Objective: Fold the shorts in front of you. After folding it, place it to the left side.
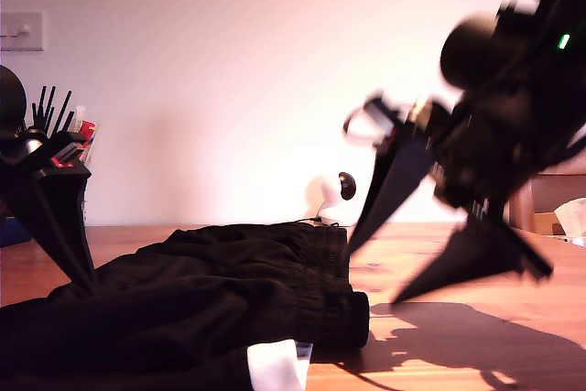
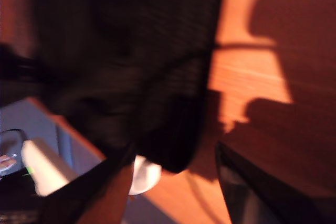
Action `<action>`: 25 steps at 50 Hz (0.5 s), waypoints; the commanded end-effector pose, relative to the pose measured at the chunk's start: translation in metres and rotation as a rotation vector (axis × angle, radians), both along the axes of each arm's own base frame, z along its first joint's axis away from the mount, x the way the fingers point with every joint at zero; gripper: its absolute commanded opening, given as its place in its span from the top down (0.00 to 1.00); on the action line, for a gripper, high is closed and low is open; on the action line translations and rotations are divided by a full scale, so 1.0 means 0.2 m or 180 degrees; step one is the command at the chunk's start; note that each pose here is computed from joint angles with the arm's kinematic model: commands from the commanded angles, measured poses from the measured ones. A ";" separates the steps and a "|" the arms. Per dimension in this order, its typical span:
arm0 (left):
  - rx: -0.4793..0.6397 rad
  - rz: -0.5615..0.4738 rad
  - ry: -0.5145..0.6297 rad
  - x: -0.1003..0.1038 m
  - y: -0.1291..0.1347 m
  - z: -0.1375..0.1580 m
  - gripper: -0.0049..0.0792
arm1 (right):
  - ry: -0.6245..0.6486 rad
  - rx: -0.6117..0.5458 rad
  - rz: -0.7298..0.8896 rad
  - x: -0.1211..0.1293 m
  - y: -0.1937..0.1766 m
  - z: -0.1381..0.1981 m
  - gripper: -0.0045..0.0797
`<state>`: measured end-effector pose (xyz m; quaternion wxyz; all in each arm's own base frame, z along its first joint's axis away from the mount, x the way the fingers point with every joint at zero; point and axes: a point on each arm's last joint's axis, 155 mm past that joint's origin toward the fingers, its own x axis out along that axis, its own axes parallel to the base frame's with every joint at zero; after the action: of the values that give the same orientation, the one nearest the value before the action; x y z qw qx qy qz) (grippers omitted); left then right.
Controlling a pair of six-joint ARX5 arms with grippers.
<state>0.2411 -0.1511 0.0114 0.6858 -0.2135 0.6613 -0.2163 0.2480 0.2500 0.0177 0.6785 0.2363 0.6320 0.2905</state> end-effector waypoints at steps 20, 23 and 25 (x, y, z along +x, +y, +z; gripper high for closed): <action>0.0079 -0.0063 0.0186 -0.08 0.02 -0.09 0.17 | 0.0323 0.0104 0.0045 -0.05 0.10 -0.15 0.40; 0.0080 -0.0066 0.0185 -0.08 0.02 -0.09 0.17 | 0.0344 0.0101 0.0077 -0.07 0.12 -0.16 0.40; 0.0080 -0.0071 0.0185 -0.08 0.02 -0.09 0.17 | 0.0355 0.0097 0.0105 -0.08 0.13 -0.18 0.40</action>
<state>0.2407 -0.1515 0.0108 0.6854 -0.2108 0.6613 -0.2202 0.2509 0.2800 0.0118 0.6522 0.2635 0.6330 0.3234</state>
